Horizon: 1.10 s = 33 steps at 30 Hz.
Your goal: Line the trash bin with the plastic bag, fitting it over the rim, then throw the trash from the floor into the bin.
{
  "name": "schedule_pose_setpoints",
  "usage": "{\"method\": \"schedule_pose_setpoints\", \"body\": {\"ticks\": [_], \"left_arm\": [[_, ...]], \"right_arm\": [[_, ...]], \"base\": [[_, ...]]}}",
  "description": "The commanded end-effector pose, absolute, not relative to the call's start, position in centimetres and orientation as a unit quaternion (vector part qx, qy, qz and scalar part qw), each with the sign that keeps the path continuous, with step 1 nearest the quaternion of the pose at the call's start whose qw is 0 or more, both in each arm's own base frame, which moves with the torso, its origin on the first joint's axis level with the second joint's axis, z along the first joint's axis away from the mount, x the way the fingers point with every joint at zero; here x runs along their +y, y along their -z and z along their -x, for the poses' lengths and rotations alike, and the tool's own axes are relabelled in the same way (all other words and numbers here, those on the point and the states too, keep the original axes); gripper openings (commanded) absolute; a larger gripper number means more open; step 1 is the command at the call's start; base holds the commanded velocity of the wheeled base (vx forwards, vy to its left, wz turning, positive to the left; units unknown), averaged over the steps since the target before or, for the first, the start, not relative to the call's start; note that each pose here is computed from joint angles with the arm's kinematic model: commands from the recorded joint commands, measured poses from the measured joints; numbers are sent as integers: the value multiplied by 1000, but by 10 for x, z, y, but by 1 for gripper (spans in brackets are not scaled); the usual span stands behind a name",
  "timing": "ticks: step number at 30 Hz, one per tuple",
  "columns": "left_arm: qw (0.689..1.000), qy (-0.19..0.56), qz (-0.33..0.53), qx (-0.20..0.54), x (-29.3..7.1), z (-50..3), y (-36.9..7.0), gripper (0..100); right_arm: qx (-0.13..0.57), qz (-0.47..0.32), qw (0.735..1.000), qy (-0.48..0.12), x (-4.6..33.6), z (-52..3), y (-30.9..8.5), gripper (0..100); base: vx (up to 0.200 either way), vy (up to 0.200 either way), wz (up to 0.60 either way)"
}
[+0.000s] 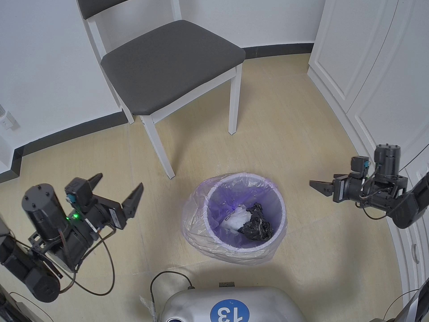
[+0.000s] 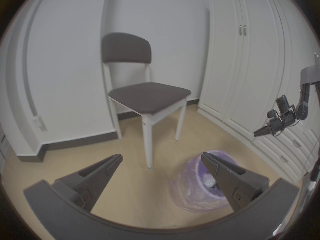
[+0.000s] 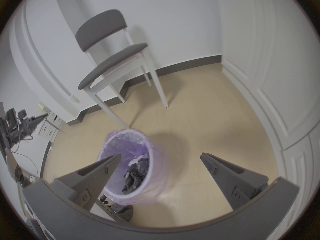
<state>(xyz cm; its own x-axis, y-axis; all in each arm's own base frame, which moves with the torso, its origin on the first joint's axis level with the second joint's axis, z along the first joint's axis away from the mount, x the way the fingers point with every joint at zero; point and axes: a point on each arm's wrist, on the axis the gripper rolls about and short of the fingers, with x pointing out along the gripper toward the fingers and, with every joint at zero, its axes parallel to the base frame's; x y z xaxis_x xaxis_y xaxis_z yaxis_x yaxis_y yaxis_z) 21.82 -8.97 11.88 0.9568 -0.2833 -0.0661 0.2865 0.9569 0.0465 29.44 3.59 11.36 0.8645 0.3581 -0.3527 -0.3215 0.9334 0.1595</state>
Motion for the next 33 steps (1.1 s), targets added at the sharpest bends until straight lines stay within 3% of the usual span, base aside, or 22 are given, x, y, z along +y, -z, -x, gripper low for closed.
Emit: {"method": "schedule_pose_setpoints", "body": {"ticks": [1, 5, 12, 21, 26, 29, 33], "left_arm": [[977, 183, -8, 110, -113, -290, -34, 100], [979, 177, 20, 96, -114, -320, -22, 100], [964, 230, 58, 118, -123, -340, 7, 100], [967, 209, 60, 129, -112, -365, 42, 100], [956, 248, 66, 141, -113, -364, 50, 100], [937, 314, 74, 134, -114, -371, 50, 100], [931, 328, 72, 142, -119, -388, 59, 100]], "right_arm": [[135, -63, 986, -80, -18, -236, -130, 100], [129, -62, 987, -69, -21, -224, -143, 100], [159, -50, 983, -70, -20, -212, -149, 100], [160, -44, 984, -67, -22, -213, -148, 100], [156, -43, 984, -67, -22, -215, -150, 100], [150, -42, 986, -67, -22, -218, -154, 100], [148, -36, 986, -70, -22, -222, -158, 100]], "base": [[0, 0, 0], [0, 0, 0], [0, 0, 0], [0, 0, 0], [0, 0, 0], [0, 0, 0], [0, 0, 0]]}}
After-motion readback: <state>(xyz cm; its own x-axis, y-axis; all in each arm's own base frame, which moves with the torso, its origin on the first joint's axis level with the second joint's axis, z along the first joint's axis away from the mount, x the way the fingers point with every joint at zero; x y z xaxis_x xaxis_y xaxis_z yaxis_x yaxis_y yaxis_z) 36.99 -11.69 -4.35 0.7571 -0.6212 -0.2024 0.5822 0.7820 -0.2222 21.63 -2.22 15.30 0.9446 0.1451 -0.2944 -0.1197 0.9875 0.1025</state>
